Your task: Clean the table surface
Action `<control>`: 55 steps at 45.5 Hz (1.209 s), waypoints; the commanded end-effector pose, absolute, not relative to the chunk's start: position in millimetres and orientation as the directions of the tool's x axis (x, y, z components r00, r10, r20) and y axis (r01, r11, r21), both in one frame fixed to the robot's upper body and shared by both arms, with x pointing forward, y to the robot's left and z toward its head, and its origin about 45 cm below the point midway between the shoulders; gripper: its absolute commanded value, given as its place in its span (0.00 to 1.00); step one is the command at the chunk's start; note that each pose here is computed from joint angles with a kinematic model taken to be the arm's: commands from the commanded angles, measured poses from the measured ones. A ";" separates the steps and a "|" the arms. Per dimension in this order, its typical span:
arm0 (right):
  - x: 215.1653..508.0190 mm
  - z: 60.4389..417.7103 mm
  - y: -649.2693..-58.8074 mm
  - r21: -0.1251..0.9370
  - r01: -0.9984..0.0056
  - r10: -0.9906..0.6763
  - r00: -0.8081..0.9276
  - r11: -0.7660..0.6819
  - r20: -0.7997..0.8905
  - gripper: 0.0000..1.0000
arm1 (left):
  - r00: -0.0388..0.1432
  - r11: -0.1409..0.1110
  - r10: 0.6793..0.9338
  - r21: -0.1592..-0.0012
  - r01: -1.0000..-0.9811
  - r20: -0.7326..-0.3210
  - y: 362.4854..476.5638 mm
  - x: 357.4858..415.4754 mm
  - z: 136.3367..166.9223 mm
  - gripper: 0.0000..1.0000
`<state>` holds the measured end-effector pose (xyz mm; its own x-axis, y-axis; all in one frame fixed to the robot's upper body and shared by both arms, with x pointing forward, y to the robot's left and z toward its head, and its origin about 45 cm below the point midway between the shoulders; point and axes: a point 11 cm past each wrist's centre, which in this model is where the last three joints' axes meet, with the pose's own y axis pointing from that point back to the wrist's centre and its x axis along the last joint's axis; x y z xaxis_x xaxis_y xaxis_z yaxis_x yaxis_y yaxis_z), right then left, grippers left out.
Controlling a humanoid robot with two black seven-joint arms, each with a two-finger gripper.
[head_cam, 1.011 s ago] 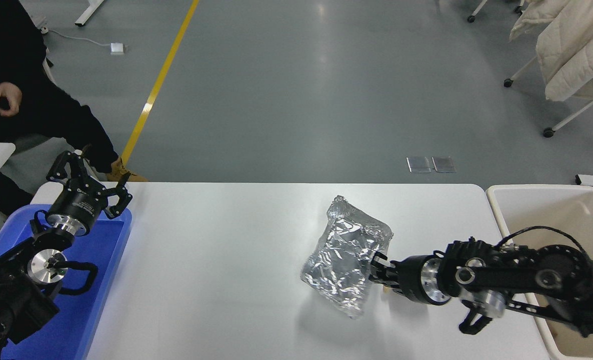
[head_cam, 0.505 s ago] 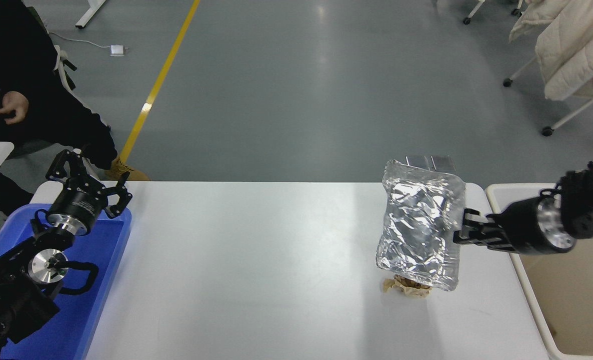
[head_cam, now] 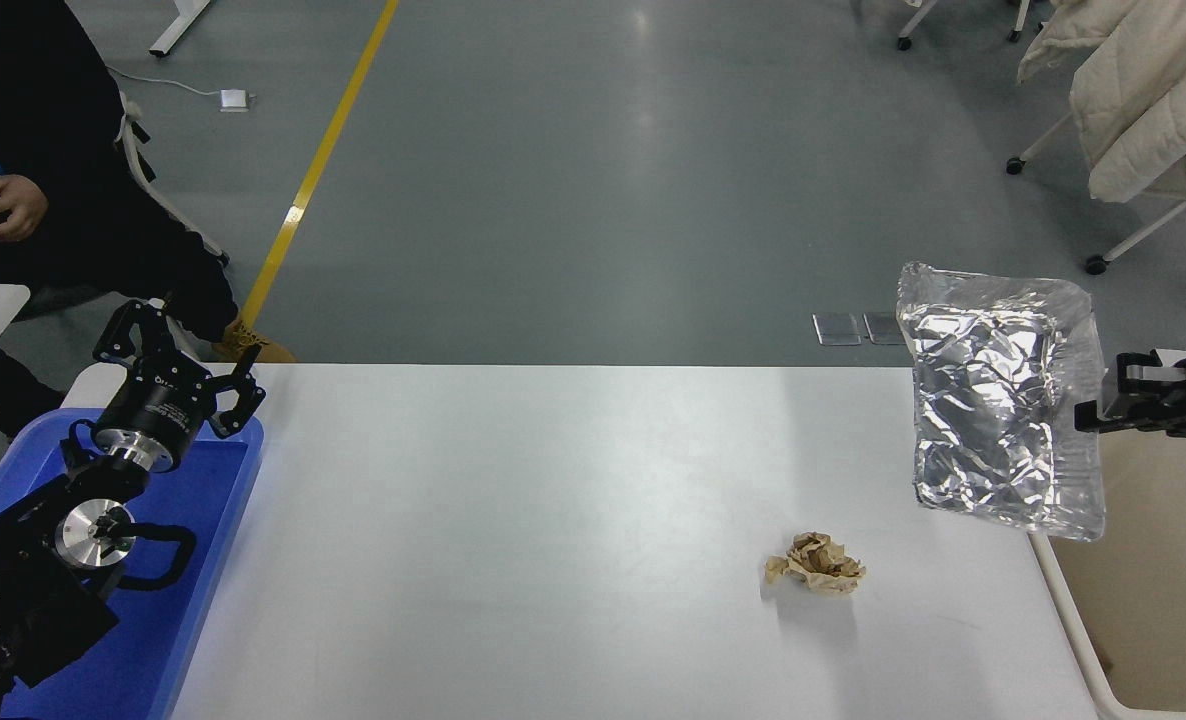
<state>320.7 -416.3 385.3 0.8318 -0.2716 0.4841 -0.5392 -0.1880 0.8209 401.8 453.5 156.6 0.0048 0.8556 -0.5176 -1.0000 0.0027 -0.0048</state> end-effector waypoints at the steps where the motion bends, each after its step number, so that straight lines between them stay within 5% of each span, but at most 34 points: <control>1: 325.6 397.4 -465.4 0.810 -0.581 -0.357 0.775 -0.080 0.521 0.00 | 0.005 0.003 0.856 -0.005 -1.000 -0.518 453.5 401.8 156.6 1.00; 12: 341.7 363.0 -525.9 0.802 -0.586 -0.488 0.670 0.115 0.559 0.00 | 0.003 0.002 0.856 -0.004 -1.000 -0.517 453.6 401.8 156.5 1.00; 26: 367.1 260.2 -567.5 0.770 -0.552 -0.675 0.437 0.320 0.594 0.00 | 0.003 0.002 0.856 -0.004 -1.000 -0.517 453.6 401.8 156.5 1.00; 42: 347.7 170.1 -598.0 0.720 -0.463 -0.729 0.202 0.518 0.654 0.00 | 0.003 0.002 0.856 -0.004 -1.000 -0.517 453.6 401.8 156.5 1.00; 55: 331.0 134.6 -592.3 0.615 -0.416 -0.663 0.038 0.670 0.748 0.00 | 0.003 0.002 0.856 -0.004 -1.000 -0.517 453.6 401.8 156.5 1.00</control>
